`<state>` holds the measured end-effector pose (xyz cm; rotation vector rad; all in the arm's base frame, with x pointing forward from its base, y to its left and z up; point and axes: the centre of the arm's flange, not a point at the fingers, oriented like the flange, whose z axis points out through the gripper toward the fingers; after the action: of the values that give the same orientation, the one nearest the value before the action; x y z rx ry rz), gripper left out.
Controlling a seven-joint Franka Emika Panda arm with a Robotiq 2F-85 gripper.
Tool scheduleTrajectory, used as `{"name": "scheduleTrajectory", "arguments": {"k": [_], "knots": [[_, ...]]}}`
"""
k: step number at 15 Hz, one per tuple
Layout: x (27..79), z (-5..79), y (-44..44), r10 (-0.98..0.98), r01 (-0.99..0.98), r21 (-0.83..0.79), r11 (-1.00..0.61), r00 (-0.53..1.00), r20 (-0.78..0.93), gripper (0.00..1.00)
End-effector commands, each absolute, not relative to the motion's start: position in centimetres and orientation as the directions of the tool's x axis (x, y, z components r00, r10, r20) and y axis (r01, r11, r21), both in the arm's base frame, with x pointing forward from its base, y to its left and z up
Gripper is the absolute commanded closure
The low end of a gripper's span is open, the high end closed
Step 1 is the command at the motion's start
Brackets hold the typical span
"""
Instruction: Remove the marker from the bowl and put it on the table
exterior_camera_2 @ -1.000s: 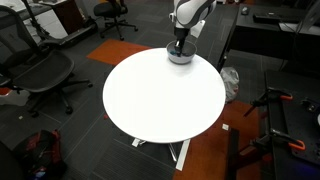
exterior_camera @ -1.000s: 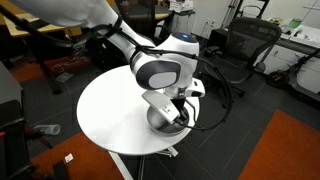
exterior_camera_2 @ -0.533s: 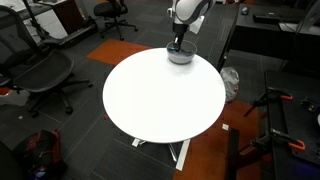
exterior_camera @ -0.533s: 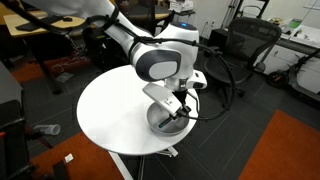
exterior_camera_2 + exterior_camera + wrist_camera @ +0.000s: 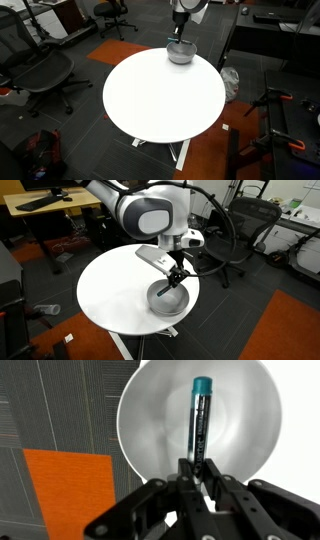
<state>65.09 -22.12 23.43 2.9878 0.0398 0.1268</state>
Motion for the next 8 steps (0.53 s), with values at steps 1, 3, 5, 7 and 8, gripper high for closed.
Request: {"name": "scheduleTrajectory", "arguments": {"k": [1,3,5,7,8], "knots": [[61.6,26.1,-18.4,0.014,0.0,0.152,-0.988,0.996,0.088,0.95],[60.6,26.5,-16.3,0.029,0.017,0.139,-0.99,0.996,0.083,0.95],[59.7,26.5,-13.9,0.062,0.051,0.138,-0.989,0.995,0.078,0.95],[59.1,26.2,-11.4,0.11,0.1,0.13,-0.986,0.991,0.073,0.95],[58.8,26.0,-10.3,0.143,0.133,0.125,-0.983,0.987,0.078,0.95]]}}
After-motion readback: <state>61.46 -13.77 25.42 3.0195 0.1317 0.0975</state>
